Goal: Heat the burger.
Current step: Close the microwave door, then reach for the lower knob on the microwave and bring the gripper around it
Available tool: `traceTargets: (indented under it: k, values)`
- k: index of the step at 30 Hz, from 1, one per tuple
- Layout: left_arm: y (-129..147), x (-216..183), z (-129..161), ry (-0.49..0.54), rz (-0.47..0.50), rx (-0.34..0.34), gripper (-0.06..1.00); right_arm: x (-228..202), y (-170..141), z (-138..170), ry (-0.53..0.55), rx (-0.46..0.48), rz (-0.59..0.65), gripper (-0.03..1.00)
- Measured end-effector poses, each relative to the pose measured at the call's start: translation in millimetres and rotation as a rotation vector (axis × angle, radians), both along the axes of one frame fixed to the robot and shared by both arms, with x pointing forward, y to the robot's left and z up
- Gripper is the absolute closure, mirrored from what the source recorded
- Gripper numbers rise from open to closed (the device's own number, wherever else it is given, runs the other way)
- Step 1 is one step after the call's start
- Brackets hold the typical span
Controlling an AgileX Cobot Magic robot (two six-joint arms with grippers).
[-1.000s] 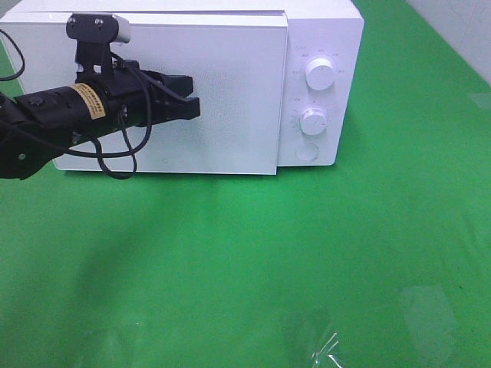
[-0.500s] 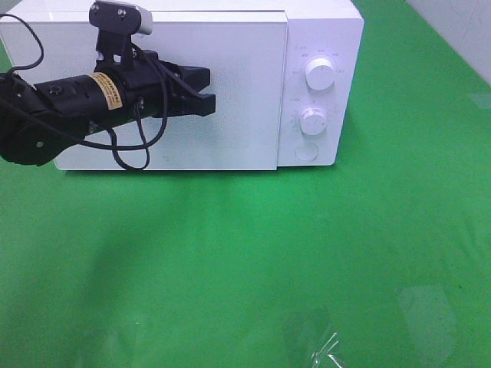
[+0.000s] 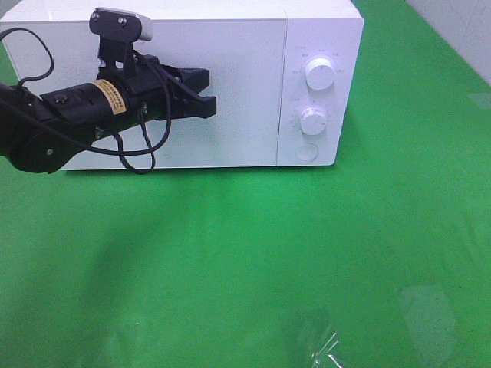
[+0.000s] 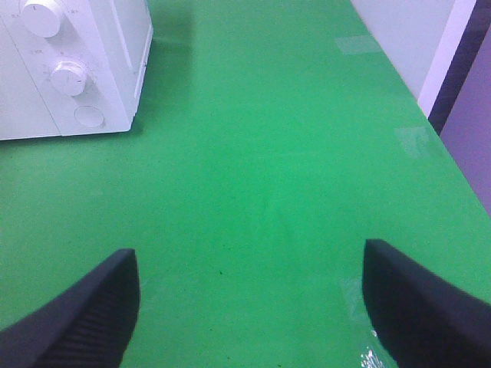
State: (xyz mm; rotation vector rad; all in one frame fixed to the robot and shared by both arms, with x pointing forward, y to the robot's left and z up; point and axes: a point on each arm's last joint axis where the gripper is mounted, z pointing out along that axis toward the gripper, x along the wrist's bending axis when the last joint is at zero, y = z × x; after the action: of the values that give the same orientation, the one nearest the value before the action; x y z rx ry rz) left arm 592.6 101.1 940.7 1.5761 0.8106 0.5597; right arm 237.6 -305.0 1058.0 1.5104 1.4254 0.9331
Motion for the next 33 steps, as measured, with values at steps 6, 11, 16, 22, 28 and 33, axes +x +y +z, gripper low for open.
traceTargets:
  k: [6, 11, 16, 22, 28, 33]
  values:
    - [-1, -1, 3, 0.017, -0.005, -0.007, 0.94, 0, 0, 0, 0.000, 0.000, 0.000, 0.22]
    - [7, -7, 23, 0.084, 0.025, -0.003, 0.83, 0, 0, 0, 0.000, 0.000, 0.000, 0.22]
    - [23, -24, 34, 0.189, 0.073, 0.008, 0.49, 0, 0, 0, 0.000, 0.000, 0.000, 0.22]
    - [37, -48, 45, 0.272, 0.095, 0.073, 0.31, 0, 0, 0, 0.000, 0.000, 0.000, 0.22]
    - [64, -73, 70, 0.340, 0.236, 0.205, 0.30, 0, 0, 0, 0.000, 0.000, 0.000, 0.22]
    - [79, -84, 88, 0.349, 0.331, 0.234, 0.29, 0, 0, 0, 0.000, 0.000, 0.000, 0.22]
